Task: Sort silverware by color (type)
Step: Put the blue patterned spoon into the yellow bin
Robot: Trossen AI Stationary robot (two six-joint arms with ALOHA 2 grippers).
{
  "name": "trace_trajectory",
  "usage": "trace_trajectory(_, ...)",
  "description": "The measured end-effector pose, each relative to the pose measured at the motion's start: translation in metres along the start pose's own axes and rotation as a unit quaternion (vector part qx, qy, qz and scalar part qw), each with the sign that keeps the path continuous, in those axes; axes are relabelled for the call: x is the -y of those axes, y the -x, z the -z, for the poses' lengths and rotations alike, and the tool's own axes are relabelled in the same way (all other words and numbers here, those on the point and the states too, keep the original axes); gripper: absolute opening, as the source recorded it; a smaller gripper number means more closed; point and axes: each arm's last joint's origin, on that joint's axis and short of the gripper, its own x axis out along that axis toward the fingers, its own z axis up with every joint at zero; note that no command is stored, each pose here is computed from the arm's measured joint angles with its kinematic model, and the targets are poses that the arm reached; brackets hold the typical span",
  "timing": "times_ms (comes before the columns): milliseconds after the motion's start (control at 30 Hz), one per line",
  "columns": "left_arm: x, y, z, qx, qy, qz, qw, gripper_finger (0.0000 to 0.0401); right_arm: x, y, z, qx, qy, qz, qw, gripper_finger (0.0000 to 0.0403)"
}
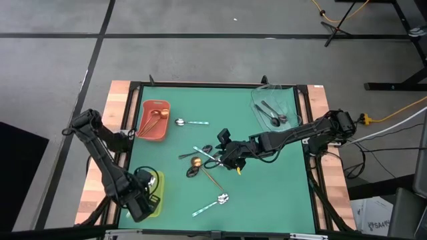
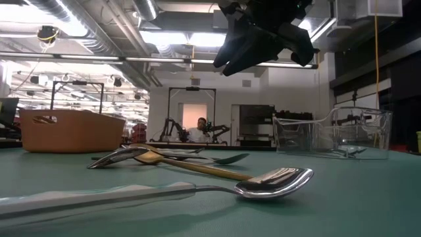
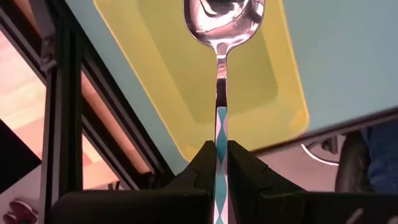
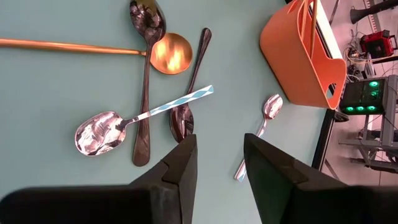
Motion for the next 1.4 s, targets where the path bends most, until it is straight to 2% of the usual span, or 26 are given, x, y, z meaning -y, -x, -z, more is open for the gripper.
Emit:
trace_trajectory(133, -0.001, -0.011, -0.008, 0.006, 0.007, -0.019, 1.000, 0.0016, 0.000, 0.000, 0.000, 0.000, 0.000, 0.000, 1.000, 0.0124)
trace_trajectory(333, -0.001, -0.028, -0.021, 0.015, -0.018, -0.040, 0.999, 0.0016, 0.000, 0.000, 0.000, 0.000, 0.000, 0.000, 1.000, 0.0124)
trace_trajectory(533, 0.001, -0.041, -0.029, 0.010, -0.052, -0.034, 0.998, 0.0016, 0.000, 0.000, 0.000, 0.000, 0.000, 0.000, 1.000, 0.0124)
trace_trajectory(1400, -0.007, -0.102, -0.043, -0.003, -0.069, -0.004, 0.998, 0.0016, 0.000, 0.000, 0.000, 0.000, 0.000, 0.000, 1.000, 0.0124)
